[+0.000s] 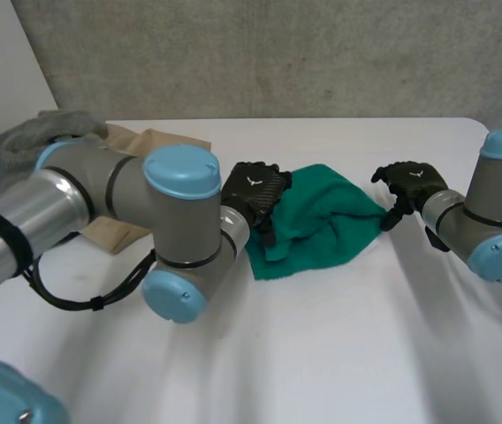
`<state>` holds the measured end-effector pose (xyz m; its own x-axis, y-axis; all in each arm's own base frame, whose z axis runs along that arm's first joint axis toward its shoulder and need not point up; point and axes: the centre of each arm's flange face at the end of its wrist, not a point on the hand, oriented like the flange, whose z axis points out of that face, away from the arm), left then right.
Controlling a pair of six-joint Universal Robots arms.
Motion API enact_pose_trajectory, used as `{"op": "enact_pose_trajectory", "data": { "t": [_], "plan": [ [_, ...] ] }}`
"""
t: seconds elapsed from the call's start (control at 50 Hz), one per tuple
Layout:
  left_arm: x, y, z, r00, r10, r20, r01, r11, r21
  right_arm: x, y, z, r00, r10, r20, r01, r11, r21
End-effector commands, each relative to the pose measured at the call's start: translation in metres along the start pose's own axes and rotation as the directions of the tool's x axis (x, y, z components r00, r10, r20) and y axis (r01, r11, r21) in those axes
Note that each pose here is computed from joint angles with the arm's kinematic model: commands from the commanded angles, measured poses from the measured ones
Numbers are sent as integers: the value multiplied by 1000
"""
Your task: Fold the laundry.
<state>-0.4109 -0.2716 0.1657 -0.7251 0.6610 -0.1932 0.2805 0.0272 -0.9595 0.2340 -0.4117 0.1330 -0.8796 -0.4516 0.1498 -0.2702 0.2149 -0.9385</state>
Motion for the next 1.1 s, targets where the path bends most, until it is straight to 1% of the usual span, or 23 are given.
{"op": "enact_pose_trajectory", "data": {
  "t": [0.02,0.18,0.26,0.34,0.4,0.48,0.5,0.56,0.58,0.68,0.72,0.76,0.8,0.82,0.88,0.9,0.96,0.98,1.04,1.06,1.1],
  "plan": [
    [-1,11,8,1000,3,25,-3,1000,-24,-3,10,16,999,45,11,-45,999,21],
    [0,12,0,1000,8,24,-7,999,-44,-9,15,26,999,44,26,-46,997,57],
    [-2,9,-5,999,14,33,-13,999,-37,-8,14,24,999,44,22,-45,997,55],
    [-3,3,-11,999,22,44,-21,1000,-16,-5,6,10,999,44,20,-45,998,31],
    [-6,-4,-16,998,36,57,-36,999,-9,8,-2,-9,1000,22,-3,-22,1000,-4],
    [-12,-10,-24,995,56,77,-56,998,-9,36,-6,-37,997,-53,-60,50,998,-50],
    [-14,-12,-27,995,62,81,-61,998,-11,47,-7,-49,992,-99,-82,94,994,-64],
    [-16,-14,-31,994,61,87,-60,998,-12,62,-6,-64,978,-181,-106,171,980,-99],
    [-16,-15,-35,994,63,85,-62,998,-17,68,-2,-72,966,-234,-113,220,967,-127],
    [-15,-13,-43,995,68,77,-66,997,-32,73,6,-90,925,-366,-106,339,918,-207],
    [-14,-13,-45,995,69,75,-67,997,-35,74,4,-93,910,-395,-123,364,906,-213],
    [-13,-13,-47,995,70,72,-67,997,-34,76,-6,-92,889,-421,-180,389,902,-185],
    [-12,-14,-48,995,70,72,-68,997,-29,68,-14,-90,878,-438,-195,415,898,-149],
    [-10,-15,-48,995,72,70,-70,997,-26,53,-24,-89,868,-457,-195,446,890,-97],
    [-9,-16,-49,995,78,69,-77,997,-21,25,-37,-89,856,-487,-175,495,869,1],
    [-10,-19,-50,994,84,76,-83,996,-16,2,-41,-91,848,-510,-143,522,851,62],
    [-13,-24,-52,991,94,91,-94,996,-8,-40,-41,-99,820,-569,-62,570,802,179],
    [-15,-27,-53,990,97,103,-97,995,-3,-68,-36,-107,783,-622,3,600,756,262],
    [-20,-34,-54,987,100,123,-102,995,10,-101,-22,-117,714,-695,85,626,688,368],
    [-24,-37,-55,985,97,141,-100,995,15,-118,-8,-122,673,-727,138,629,660,409],
    [-28,-40,-54,984,94,154,-98,995,23,-128,5,-122,640,-750,167,643,642,418]
  ]
}}
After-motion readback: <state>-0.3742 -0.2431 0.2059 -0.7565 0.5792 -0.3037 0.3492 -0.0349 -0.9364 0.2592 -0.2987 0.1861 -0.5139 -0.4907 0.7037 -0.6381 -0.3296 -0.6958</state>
